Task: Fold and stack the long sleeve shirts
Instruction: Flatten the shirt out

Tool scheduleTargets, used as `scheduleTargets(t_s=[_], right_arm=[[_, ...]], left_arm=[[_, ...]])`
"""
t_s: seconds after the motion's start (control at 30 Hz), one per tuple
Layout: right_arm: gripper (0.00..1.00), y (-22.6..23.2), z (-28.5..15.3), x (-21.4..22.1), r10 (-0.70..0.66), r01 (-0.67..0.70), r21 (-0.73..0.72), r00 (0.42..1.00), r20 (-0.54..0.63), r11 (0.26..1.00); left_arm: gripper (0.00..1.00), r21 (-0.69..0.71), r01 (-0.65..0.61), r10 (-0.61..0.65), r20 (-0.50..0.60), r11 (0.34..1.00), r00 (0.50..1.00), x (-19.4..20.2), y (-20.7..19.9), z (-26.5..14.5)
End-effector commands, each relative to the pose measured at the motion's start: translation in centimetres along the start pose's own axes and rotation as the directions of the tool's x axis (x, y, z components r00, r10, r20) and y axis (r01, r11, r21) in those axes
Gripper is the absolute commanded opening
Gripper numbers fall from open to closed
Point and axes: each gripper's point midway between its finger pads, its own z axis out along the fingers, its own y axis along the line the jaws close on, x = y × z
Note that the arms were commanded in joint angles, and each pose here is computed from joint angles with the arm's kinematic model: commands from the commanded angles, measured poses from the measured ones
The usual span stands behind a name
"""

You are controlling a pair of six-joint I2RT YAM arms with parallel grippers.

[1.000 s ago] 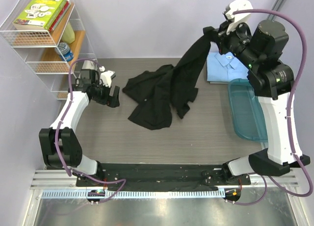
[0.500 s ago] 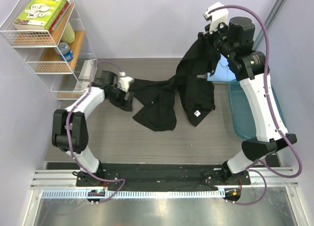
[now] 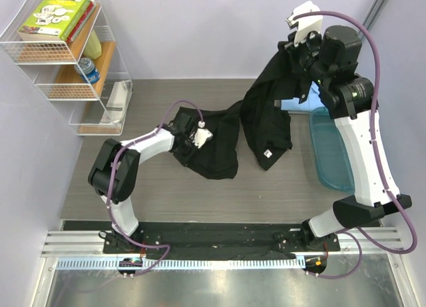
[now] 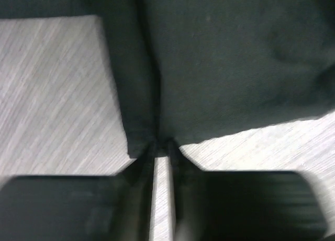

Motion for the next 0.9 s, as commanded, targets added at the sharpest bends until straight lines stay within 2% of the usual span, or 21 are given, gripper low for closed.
scheduleTargets(t_s=[0.0,0.03,0.07,0.13,0.17,0.23,0.3,0.37,0.4,0.43,0.47,0.5,0.53,0.6,0.63,0.67,0.73,0.8,0.83,0.87], right_arm=[[0.01,-2.6,-3.9,-4.4,-0.035,0.022,0.093,0.989,0.142,0.995],[0.01,-2.6,-4.5,-4.7,-0.038,0.024,0.092,0.987,0.154,0.995],[0.01,-2.7,-5.4,-4.9,-0.043,0.028,0.093,0.986,0.163,0.995],[0.01,-2.6,-6.3,-4.8,-0.057,0.043,0.088,0.984,0.167,0.995],[0.01,-2.5,-6.7,-4.7,-0.059,0.045,0.086,0.984,0.167,0.995],[0.01,-1.9,-7.7,-4.3,-0.067,0.057,0.061,0.983,0.173,0.997],[0.01,-1.2,-8.0,-3.6,-0.061,0.057,0.029,0.984,0.167,0.998],[0.01,1.1,-7.1,-2.1,-0.053,0.064,-0.082,0.989,0.139,0.995],[0.01,1.9,-6.3,-1.2,-0.050,0.064,-0.116,0.992,0.119,0.991],[0.01,2.8,-5.6,-0.1,-0.045,0.058,-0.148,0.995,0.090,0.987],[0.01,3.1,-5.1,0.8,-0.044,0.053,-0.161,0.997,0.062,0.985],[0.01,3.6,-4.1,1.9,-0.043,0.047,-0.179,0.999,0.024,0.983],[0.01,3.9,-3.8,2.4,-0.045,0.045,-0.189,0.999,0.004,0.981],[0.01,4.6,-3.5,3.7,-0.038,0.027,-0.219,0.998,-0.047,0.975],[0.01,4.9,-3.5,4.5,-0.039,0.023,-0.231,0.997,-0.066,0.973],[0.01,5.3,-3.5,4.8,-0.037,0.018,-0.244,0.997,-0.073,0.970],[0.01,5.8,-3.4,6.1,-0.034,0.008,-0.253,0.995,-0.098,0.967],[0.01,6.1,-3.0,7.5,-0.039,0.005,-0.252,0.990,-0.132,0.968],[0.01,6.1,-2.9,7.9,-0.038,0.002,-0.245,0.989,-0.144,0.970],[0.01,6.1,-2.5,8.4,-0.042,0.003,-0.239,0.987,-0.157,0.971]], left_arm=[[0.00,-0.023,0.099,-0.100,-0.024,0.995,0.995,1.9,2.3,-4.0],[0.00,0.047,0.122,-0.122,0.005,0.991,0.993,1.9,1.7,-5.4],[0.00,0.055,0.152,-0.157,0.088,0.987,0.984,1.7,2.9,-8.7],[0.00,0.057,0.187,-0.194,0.144,0.981,0.970,2.1,3.5,-11.9],[0.00,0.014,0.211,-0.209,0.218,0.977,0.953,2.2,4.7,-14.6],[0.00,-0.040,0.241,-0.223,0.257,0.970,0.940,2.5,6.2,-16.5],[0.02,-0.065,0.242,-0.218,0.253,0.968,0.942,2.3,7.0,-16.5],[0.20,-0.147,0.308,-0.264,0.254,0.940,0.930,1.8,9.3,-16.5],[0.40,-0.160,0.334,-0.296,0.221,0.929,0.929,2.0,10.2,-15.3],[0.48,-0.171,0.365,-0.320,0.244,0.915,0.916,1.4,11.4,-15.9],[0.62,-0.170,0.383,-0.335,0.254,0.908,0.907,1.3,11.9,-15.9],[0.67,-0.171,0.388,-0.333,0.278,0.906,0.901,1.1,12.1,-16.3],[0.71,-0.145,0.373,-0.323,0.282,0.916,0.903,1.3,11.4,-16.4],[0.77,-0.018,0.241,-0.223,0.313,0.970,0.923,1.1,7.7,-17.2],[0.77,0.032,0.191,-0.191,0.311,0.981,0.931,1.3,6.0,-17.3],[0.75,0.095,0.135,-0.155,0.252,0.986,0.955,3.3,3.5,-16.4],[0.74,0.118,0.027,-0.052,0.218,0.993,0.974,4.4,-0.1,-16.3],[0.71,0.124,-0.039,0.023,0.133,0.992,0.991,6.9,-2.8,-14.8],[0.69,0.136,-0.141,0.123,0.132,0.981,0.984,7.1,-5.4,-14.7],[0.66,0.151,-0.172,0.162,0.080,0.973,0.984,8.7,-6.7,-13.4]])
